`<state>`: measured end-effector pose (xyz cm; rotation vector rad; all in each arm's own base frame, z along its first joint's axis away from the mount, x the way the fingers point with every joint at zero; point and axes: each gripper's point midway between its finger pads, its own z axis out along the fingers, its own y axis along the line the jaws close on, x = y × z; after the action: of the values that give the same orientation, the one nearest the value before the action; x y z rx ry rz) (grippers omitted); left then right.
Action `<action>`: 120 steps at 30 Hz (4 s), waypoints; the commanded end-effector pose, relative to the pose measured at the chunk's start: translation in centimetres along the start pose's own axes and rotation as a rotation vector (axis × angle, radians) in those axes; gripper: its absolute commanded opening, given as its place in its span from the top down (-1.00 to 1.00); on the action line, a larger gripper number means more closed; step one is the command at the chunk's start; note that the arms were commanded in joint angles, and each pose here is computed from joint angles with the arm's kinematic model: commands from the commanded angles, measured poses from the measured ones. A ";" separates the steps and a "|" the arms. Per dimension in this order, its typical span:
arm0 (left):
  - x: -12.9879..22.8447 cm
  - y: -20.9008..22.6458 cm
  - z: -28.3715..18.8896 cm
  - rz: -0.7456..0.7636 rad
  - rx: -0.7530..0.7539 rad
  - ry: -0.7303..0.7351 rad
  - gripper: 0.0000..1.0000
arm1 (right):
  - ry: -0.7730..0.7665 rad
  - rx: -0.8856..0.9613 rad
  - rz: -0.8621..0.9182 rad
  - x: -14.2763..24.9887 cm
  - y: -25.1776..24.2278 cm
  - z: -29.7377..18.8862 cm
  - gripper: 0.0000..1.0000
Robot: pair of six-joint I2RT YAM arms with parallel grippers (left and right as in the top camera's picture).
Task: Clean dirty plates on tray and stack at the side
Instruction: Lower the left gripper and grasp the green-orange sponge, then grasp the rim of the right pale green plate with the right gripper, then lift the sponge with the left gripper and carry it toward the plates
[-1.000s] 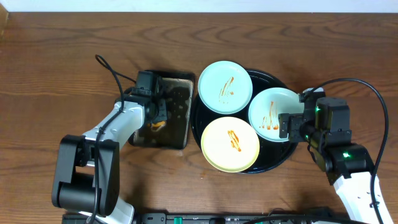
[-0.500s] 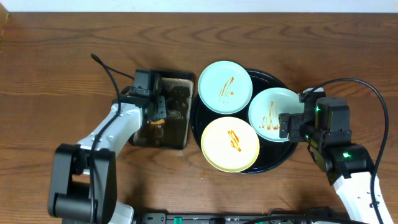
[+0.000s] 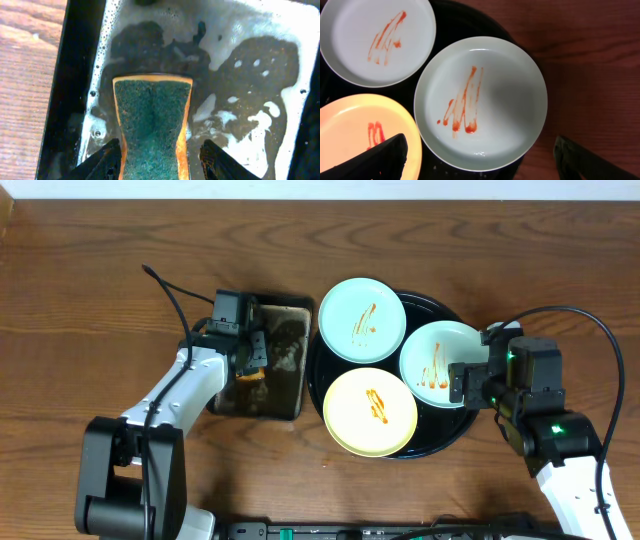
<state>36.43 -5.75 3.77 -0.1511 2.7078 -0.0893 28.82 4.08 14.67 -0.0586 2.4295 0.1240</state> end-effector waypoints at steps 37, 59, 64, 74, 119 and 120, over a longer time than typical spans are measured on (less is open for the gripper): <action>0.3 -0.9 -3.5 0.002 0.066 0.010 0.85 | 0.041 0.101 0.112 -1.0 -4.1 -0.1 -0.66; 1.5 -0.6 -3.2 -0.001 0.051 0.063 0.85 | 0.304 0.064 0.202 1.8 -7.4 7.9 0.04; 1.5 -0.6 -3.2 -0.001 0.052 0.062 0.85 | 0.353 0.067 0.207 3.1 -7.7 9.8 0.03; 1.5 -0.6 -3.2 -0.011 0.051 0.062 0.85 | 0.361 0.070 0.208 3.4 -7.9 11.1 0.32; -1.0 -1.8 -5.3 -0.006 0.119 -0.055 0.85 | 0.444 0.140 0.203 5.7 -8.8 10.3 0.98; -1.3 -2.5 -5.6 0.026 0.158 -0.069 0.85 | 0.444 0.140 0.203 5.7 -8.8 10.3 0.98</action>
<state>34.73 -6.81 7.89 -0.1292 2.6744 -0.2062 31.98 -2.66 2.57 0.2269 2.8747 0.0896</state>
